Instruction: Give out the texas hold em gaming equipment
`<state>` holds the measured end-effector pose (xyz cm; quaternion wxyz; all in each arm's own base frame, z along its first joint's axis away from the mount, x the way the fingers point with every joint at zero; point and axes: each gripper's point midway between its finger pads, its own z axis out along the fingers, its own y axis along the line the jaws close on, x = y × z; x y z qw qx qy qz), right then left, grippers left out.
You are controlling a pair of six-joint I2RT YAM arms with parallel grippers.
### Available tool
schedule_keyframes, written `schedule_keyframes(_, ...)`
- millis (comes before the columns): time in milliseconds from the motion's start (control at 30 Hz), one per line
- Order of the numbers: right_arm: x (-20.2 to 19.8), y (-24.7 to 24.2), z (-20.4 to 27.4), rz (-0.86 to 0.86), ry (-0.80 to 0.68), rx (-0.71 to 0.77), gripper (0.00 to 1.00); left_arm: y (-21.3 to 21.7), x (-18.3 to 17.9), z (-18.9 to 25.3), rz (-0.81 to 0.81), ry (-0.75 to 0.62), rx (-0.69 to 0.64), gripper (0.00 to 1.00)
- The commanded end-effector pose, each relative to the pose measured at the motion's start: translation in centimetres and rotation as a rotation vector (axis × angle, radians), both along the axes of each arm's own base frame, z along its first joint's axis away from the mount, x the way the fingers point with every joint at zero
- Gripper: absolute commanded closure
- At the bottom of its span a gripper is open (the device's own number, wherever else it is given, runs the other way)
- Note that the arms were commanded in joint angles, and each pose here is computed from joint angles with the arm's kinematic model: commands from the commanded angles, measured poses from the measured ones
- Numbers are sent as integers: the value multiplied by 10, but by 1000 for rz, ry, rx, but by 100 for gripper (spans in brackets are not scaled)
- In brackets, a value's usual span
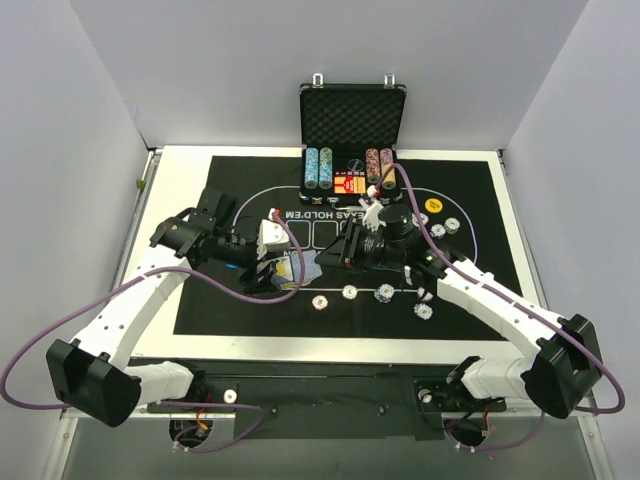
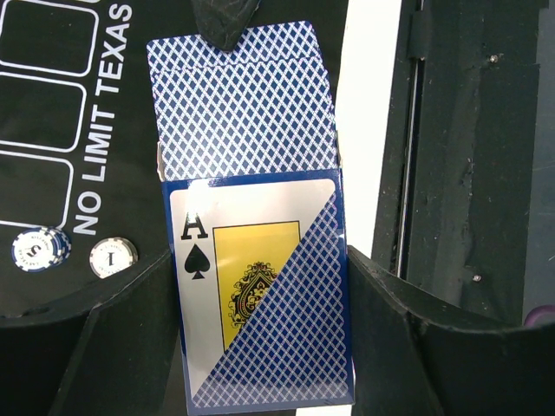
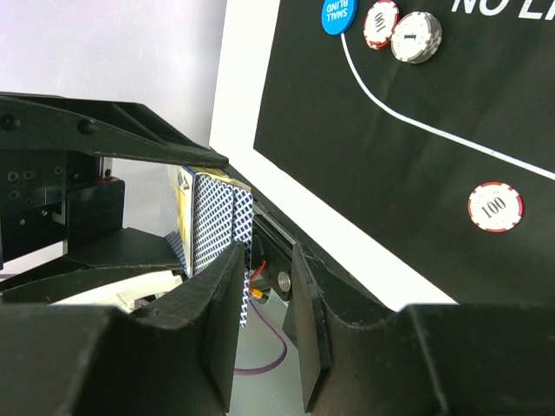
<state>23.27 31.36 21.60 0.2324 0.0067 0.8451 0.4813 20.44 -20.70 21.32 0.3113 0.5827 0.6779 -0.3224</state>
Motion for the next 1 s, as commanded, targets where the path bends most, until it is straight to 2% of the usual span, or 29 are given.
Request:
schedule_keyframes(0,-2,-8,0,-6,-20,-17,76,-10,-5,29,-36,-54,-93,94)
schedule_keyframes(300,-4,-12,32,-24,-102,6,67,-8,-5,20,-31,-41,-74,94)
schedule_keyframes(600,-18,26,12,84,-84,-66,64,-9,-4,22,-29,-42,-80,94)
schedule_keyframes(967,-21,14,7,73,-87,-123,66,-8,-7,23,-32,-42,-84,94)
